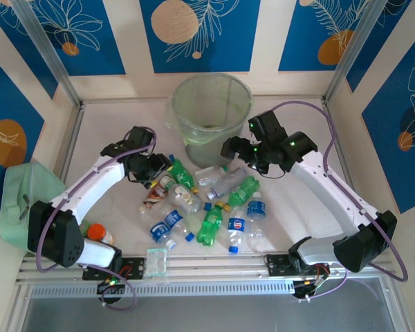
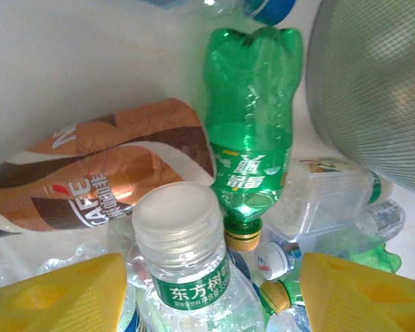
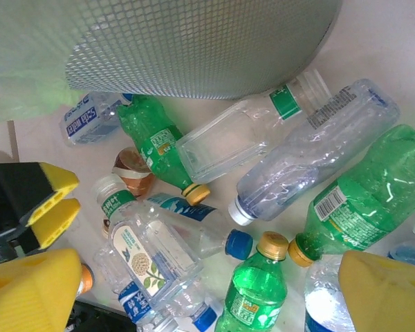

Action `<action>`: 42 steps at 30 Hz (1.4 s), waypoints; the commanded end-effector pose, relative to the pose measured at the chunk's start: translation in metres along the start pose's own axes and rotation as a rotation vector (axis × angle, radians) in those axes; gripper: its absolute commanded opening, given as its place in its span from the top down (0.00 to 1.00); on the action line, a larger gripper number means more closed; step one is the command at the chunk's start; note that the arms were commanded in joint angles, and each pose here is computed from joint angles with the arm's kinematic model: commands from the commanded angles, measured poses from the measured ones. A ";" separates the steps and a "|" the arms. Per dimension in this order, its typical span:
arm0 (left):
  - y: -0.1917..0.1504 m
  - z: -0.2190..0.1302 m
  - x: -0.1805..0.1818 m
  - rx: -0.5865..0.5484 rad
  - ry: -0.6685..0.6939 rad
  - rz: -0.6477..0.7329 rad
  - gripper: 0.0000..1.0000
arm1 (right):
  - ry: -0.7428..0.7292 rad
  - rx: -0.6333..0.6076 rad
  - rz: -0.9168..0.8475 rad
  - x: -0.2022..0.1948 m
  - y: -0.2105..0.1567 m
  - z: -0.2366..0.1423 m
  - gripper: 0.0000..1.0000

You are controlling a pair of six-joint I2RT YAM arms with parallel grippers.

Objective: Put the plastic bottles in the bin

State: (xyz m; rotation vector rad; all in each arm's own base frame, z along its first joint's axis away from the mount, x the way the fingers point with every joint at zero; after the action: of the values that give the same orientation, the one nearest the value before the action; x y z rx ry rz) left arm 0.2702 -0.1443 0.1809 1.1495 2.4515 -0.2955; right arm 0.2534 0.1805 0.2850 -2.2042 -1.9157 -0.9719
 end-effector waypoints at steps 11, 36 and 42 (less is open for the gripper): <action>-0.010 0.029 0.008 0.038 0.076 -0.052 0.37 | 0.012 -0.017 -0.010 0.008 0.002 -0.003 0.04; -0.014 0.040 0.007 0.040 0.085 -0.030 0.58 | -0.008 -0.009 0.001 0.001 -0.006 0.001 0.04; -0.015 0.041 0.005 0.050 0.070 -0.028 0.69 | -0.003 -0.015 -0.001 0.002 -0.006 -0.002 0.04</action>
State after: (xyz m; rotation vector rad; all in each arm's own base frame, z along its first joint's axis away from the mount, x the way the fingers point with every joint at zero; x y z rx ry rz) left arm 0.2711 -0.1637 0.1441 1.1620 2.5298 -0.3253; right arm 0.2517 0.1838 0.2812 -2.2087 -1.9219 -0.9659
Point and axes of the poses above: each hand's point on the last joint's axis, 136 mm out from that joint toward the fingers, its own z axis out along the fingers, its own x axis along the line the jaws close on, y = z × x, the point moved 5 cm from there along -z, back along the fingers, and after that the axes turned 4 degrees about -z, right-handed, at the moved point
